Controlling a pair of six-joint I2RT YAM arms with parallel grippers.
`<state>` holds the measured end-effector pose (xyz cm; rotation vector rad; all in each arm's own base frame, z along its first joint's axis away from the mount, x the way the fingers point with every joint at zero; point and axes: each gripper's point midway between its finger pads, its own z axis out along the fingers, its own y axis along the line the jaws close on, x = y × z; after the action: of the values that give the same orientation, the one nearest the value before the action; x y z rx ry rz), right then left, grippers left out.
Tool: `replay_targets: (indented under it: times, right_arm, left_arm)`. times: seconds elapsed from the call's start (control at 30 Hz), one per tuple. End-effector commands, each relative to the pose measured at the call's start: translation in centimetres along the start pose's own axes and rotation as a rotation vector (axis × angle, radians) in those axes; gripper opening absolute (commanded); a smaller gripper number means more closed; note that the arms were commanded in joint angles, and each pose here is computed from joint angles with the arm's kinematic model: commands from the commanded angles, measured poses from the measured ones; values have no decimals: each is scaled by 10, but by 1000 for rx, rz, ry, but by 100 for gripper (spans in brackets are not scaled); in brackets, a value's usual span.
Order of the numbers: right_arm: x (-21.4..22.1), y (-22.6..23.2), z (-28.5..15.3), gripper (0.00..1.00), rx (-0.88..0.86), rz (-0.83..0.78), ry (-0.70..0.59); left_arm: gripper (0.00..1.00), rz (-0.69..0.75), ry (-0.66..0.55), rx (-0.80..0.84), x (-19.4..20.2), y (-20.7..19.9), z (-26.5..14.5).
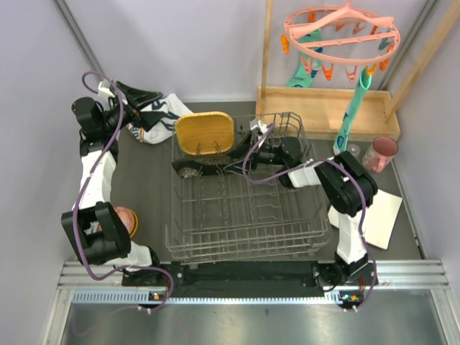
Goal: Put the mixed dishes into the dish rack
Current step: Insert the plate into the dish rack
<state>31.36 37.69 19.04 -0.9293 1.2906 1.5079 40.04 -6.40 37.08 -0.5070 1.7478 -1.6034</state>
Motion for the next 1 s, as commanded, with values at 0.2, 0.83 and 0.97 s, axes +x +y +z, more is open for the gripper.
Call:
replay_targets:
  times: [0.2,0.83,0.97]
  right_arm:
    - [-106,34,-12,67,-149,-397,-158]
    - [-171,41,-50,71,180,-901,-41]
    - [-171,35,-62,72,269,-988,44]
  left_arm:
    - [97,59,-20,28,6,-19,-10]
    - [97,56,-41,23,20,-23,-19]
    - [97,52,-46,16,21,-20,-19]
